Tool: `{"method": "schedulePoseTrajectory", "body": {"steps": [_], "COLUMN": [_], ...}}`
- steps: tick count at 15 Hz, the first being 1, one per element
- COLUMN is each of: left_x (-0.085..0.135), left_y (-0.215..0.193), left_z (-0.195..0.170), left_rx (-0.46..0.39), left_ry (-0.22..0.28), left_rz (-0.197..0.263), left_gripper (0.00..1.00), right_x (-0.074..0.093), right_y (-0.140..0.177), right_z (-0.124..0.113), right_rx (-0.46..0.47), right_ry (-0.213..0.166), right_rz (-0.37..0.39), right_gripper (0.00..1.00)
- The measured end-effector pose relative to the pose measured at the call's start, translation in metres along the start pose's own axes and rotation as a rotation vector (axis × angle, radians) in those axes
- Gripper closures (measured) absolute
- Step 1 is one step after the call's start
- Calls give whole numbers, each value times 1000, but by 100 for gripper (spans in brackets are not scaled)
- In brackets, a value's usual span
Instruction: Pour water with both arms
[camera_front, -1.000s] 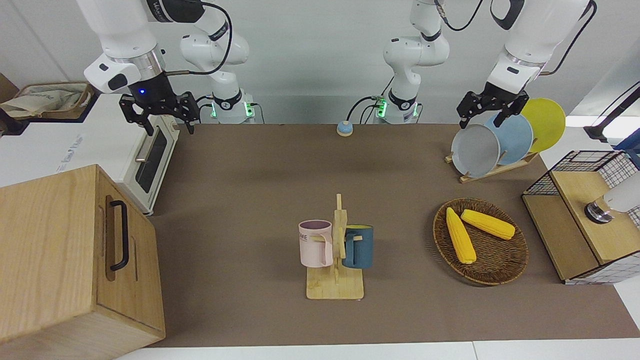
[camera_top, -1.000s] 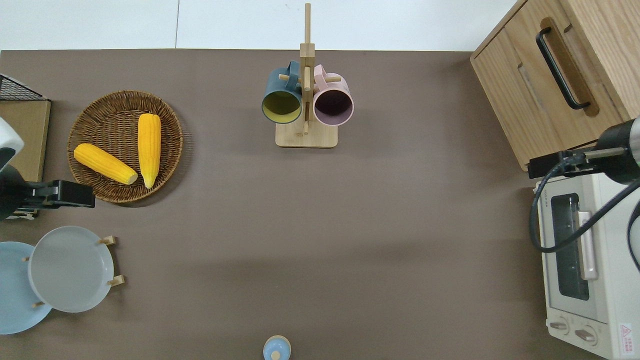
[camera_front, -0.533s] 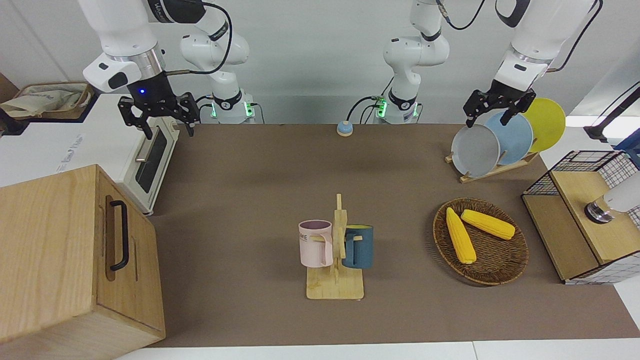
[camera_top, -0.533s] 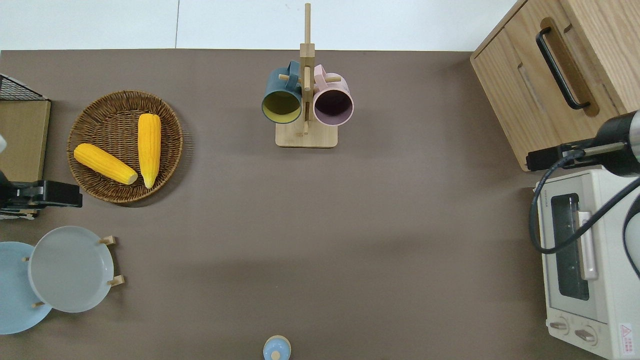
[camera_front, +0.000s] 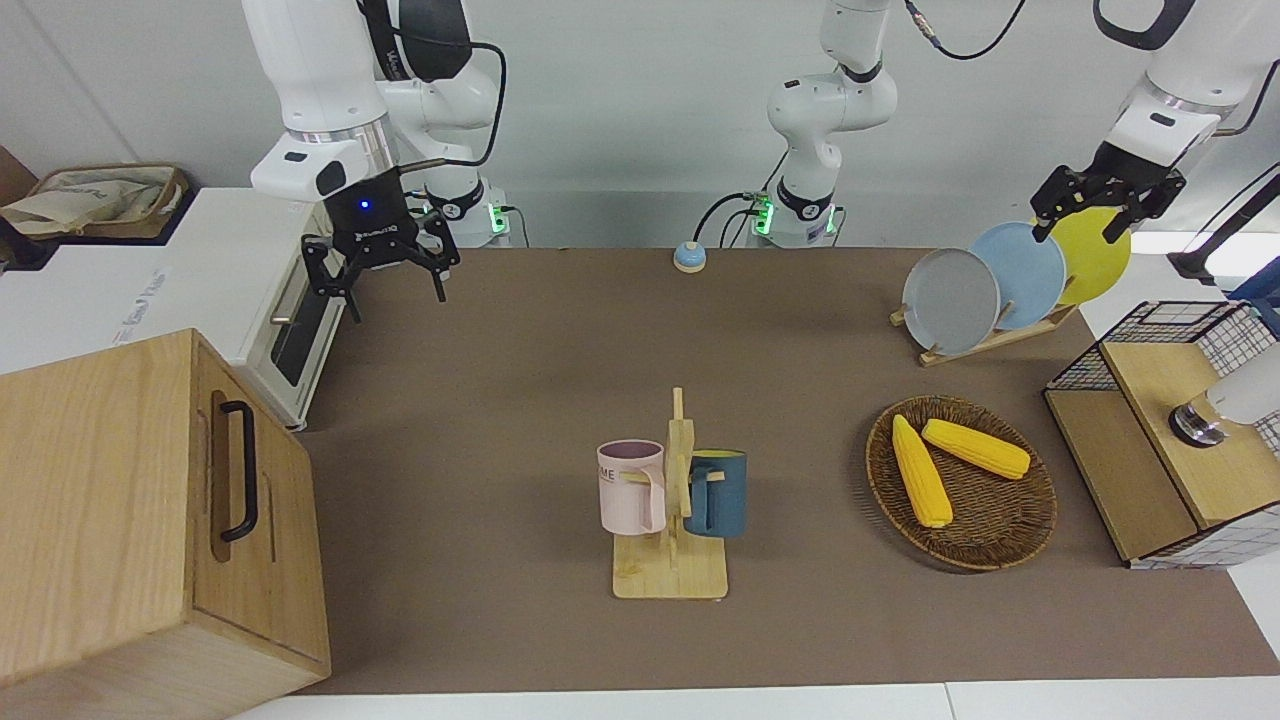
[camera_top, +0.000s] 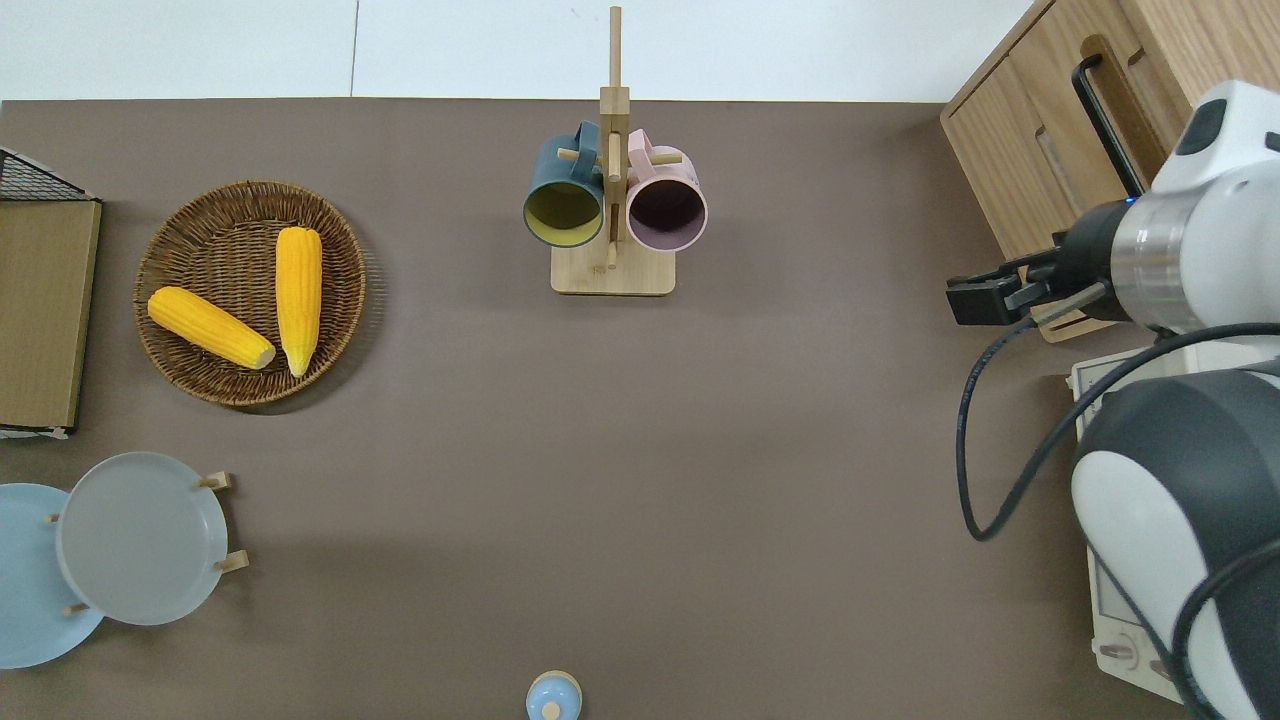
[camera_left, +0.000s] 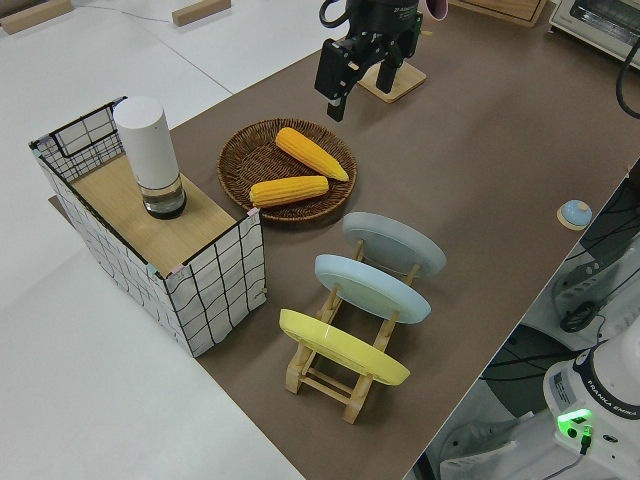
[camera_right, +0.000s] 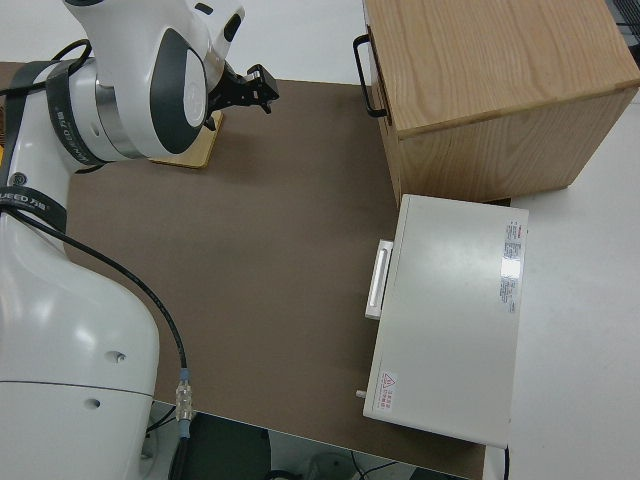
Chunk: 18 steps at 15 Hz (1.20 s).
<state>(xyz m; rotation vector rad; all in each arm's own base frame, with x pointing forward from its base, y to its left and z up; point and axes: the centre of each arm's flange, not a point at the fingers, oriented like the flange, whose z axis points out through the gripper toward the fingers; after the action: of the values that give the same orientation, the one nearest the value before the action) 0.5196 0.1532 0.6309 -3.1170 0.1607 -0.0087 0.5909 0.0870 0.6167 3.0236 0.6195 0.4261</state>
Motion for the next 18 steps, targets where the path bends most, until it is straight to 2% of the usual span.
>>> {"method": "schedulePoseTrajectory", "body": {"steps": [2,4,7,10,11,15,18], "left_x": [-8,-16,-23,-28,-32,-29,-19], "left_y": [-43,-87,-127,-160,-175,-202,-207], "left_z": [7,16,31,43,48,60,69], "left_rx": [3,14,26,-6,-18,-63,-97], "left_ry": [-6,2,19,94,134,290,399], "left_rz": [46,57,83,72,58,-24,-78], "left_gripper": [0,0,0,0,0,0,0], "right_x": [6,11,13,17,18,25,28], "right_y": [-8,-28,-65,-87,-93,-110,-120], "right_z": [12,34,59,66,70,86,104], "right_rx": [-13,-27,-74,-76,-71,-68,-67], "right_ry": [63,136,186,218,225,247,246], "right_rz": [-93,-214,-355,-401,-412,-456,-489], "right_gripper": [1,1,1,1,1,2,2]}}
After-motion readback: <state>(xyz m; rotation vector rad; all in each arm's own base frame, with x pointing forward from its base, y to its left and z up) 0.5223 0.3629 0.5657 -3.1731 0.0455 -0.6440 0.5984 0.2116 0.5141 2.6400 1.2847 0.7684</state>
